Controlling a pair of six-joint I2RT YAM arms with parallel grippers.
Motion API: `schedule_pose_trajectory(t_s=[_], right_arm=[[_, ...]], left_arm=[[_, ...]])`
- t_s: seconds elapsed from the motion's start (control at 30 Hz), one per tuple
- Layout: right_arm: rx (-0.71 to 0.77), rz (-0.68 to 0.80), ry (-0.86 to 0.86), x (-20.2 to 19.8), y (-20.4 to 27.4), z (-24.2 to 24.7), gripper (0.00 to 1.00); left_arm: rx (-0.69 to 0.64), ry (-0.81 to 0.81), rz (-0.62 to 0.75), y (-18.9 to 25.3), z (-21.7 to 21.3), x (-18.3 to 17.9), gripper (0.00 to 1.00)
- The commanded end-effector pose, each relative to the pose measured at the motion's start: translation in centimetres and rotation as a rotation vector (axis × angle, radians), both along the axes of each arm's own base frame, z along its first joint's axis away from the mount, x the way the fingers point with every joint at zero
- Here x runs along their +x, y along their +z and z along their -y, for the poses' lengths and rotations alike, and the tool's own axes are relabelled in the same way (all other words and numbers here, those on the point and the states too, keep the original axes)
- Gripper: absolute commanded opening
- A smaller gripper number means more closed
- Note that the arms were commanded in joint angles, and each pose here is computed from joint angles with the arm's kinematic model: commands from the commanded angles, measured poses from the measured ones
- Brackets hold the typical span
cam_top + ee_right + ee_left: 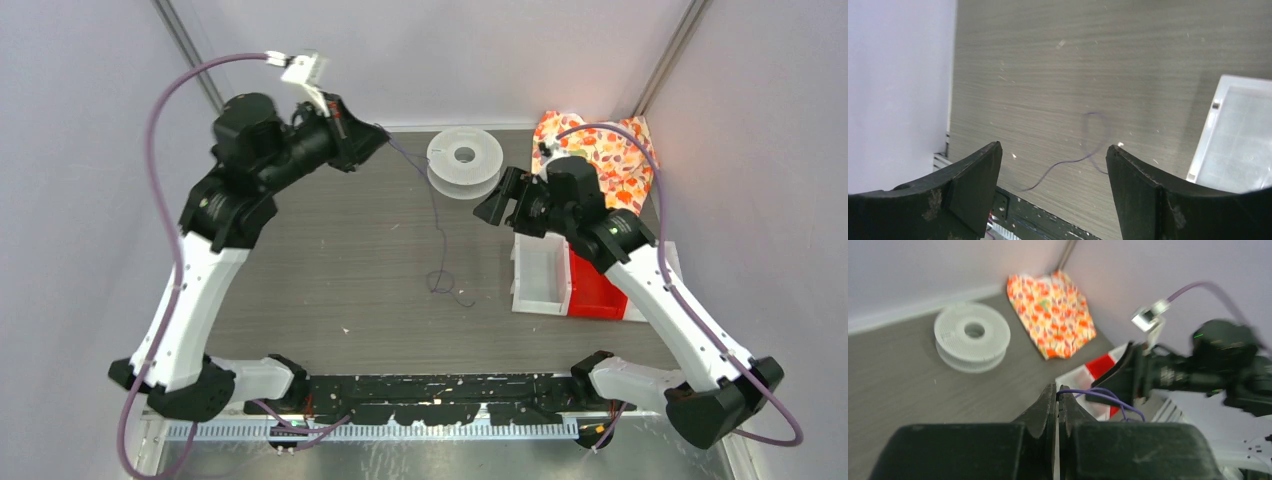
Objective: Wrap the cables
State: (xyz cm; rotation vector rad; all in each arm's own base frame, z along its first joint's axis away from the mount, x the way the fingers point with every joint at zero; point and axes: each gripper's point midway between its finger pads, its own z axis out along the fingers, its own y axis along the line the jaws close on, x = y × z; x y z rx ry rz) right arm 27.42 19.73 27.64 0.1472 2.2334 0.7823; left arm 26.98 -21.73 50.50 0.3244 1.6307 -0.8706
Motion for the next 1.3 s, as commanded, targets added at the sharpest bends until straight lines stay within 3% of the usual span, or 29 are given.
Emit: schedule_pose_trajectory(t_s=[0.0, 0.13, 0.33, 0.6, 0.73, 0.77, 0.93, 1.07, 1.1, 1.17, 1.23, 1.27], right_arm=[[0.113, 0.250, -0.019, -0.4, 8.5, 0.7, 0.81], [0.185, 0.353, 0.080, -2.1, 12.1, -0.2, 0.80], [0.248, 0.391, 0.249, -3.5, 15.3, -3.1, 0.74], [0.146, 0.352, 0.442, -3.5, 13.5, -8.1, 0.74], [0.132, 0.324, 0.512, -3.8, 12.6, -10.1, 0.69], [0.128, 0.315, 0.515, -3.7, 12.3, -10.4, 0.65], [0.111, 0.291, 0.484, -3.0, 11.1, -10.4, 0.20], [0.073, 0.316, 0.396, -2.3, 11.1, -8.9, 0.01], [0.065, 0.325, 0.371, -2.3, 11.1, -8.4, 0.01], [0.062, 0.364, 0.304, -2.2, 11.8, -7.0, 0.01], [0.083, 0.410, 0.252, -2.2, 12.7, -6.0, 0.01], [0.096, 0.428, 0.238, -2.2, 12.9, -5.8, 0.00]], left_arm=[[0.107, -0.126, -0.205, -6.2, 2.4, 0.1, 0.01], [0.205, -0.170, -0.299, -9.7, 3.2, 0.1, 0.01], [0.226, -0.197, -0.324, -11.1, 4.9, -0.2, 0.01], [0.312, -0.293, -0.371, -12.8, 6.1, -1.4, 0.01], [0.331, -0.305, -0.385, -13.1, 6.2, -1.6, 0.01], [0.333, -0.308, -0.386, -13.1, 6.2, -1.6, 0.01], [0.334, -0.327, -0.380, -12.9, 6.3, -1.9, 0.01], [0.345, -0.326, -0.371, -13.1, 6.1, -1.9, 0.00], [0.350, -0.316, -0.371, -13.2, 6.0, -1.7, 0.04], [0.362, -0.290, -0.375, -13.4, 5.8, -1.3, 0.38], [0.363, -0.282, -0.379, -13.6, 5.7, -1.2, 0.59], [0.359, -0.280, -0.383, -13.7, 5.8, -1.2, 0.65]])
